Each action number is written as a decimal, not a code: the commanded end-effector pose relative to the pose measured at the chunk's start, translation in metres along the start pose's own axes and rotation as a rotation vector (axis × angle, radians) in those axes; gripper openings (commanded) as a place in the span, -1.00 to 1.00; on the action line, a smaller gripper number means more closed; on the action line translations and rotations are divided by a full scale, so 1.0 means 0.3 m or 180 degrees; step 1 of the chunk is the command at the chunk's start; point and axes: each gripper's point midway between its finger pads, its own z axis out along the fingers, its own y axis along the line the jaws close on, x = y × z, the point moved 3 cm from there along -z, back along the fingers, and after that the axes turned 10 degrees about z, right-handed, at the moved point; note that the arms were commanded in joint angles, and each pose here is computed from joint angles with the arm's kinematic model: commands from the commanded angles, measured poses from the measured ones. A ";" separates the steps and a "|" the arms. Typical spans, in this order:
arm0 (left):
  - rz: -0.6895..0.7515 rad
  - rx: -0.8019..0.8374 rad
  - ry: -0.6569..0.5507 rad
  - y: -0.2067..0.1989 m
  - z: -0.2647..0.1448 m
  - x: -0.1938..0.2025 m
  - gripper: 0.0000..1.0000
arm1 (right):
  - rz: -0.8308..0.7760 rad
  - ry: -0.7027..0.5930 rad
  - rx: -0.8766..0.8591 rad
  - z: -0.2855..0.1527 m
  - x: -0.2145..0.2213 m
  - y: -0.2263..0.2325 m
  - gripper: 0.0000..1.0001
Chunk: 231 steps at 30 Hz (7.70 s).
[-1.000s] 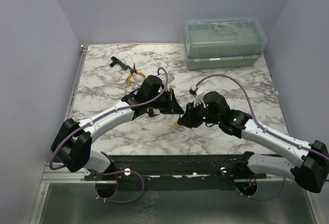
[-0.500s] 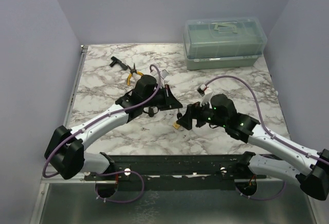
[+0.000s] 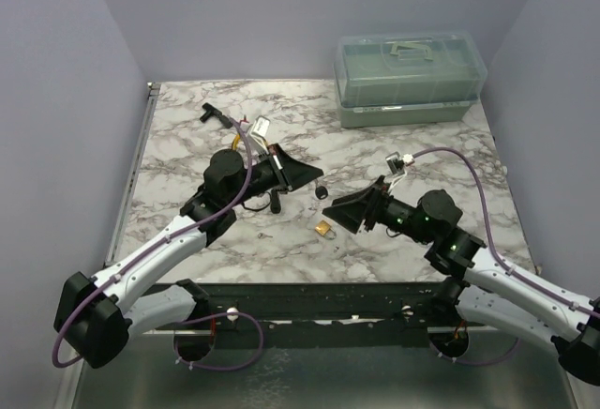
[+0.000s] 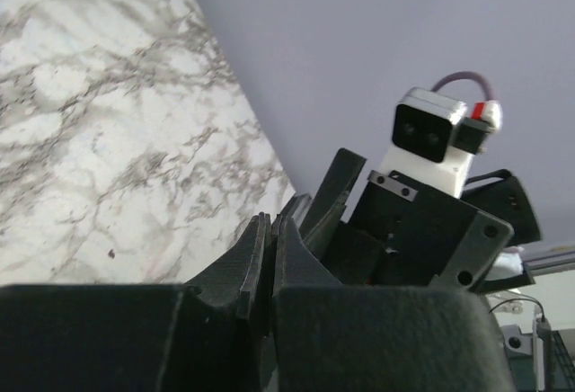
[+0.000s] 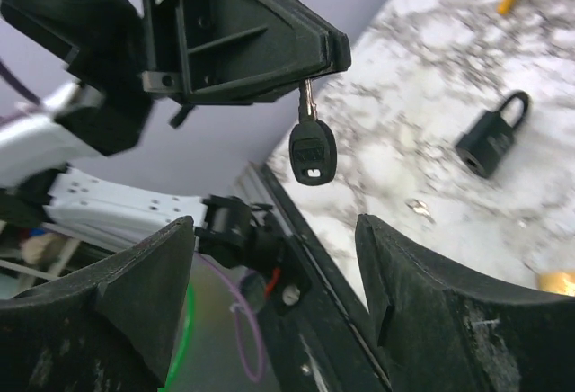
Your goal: Unlock with the key
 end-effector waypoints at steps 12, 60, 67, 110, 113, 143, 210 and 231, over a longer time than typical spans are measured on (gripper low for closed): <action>-0.0066 0.0721 -0.0776 -0.165 -0.099 -0.123 -1.00 | 0.0006 -0.0331 -0.1100 0.053 -0.110 0.225 0.12; -0.0179 0.0172 -0.1007 -0.021 -0.126 -0.074 0.67 | -0.0010 -0.0540 -0.0735 0.152 -0.176 0.182 -0.99; 0.0129 -0.0921 -0.0687 0.108 -0.168 -0.053 0.72 | -0.0149 -0.0605 0.0071 0.106 -0.169 0.050 -0.99; 0.0665 -0.3551 0.1441 0.750 -0.071 0.217 0.10 | -0.0630 -0.0353 0.1662 -0.099 -0.071 -0.265 -0.99; 0.0626 -0.3549 0.1483 0.766 -0.060 0.235 0.06 | -0.0629 -0.0345 0.1666 -0.102 -0.068 -0.267 -0.99; -0.0230 -0.3117 0.1580 0.555 0.003 -0.020 -1.00 | -0.1400 0.0189 0.1145 0.055 -0.094 -0.183 -0.99; -0.1436 -0.3826 0.1694 0.725 -0.085 -0.032 -1.00 | -0.2438 0.1177 0.2137 0.636 0.131 -0.401 -0.99; -0.1455 -0.3664 0.1708 0.711 -0.070 -0.027 -1.00 | -0.2450 0.0985 0.2145 0.684 0.109 -0.399 -0.99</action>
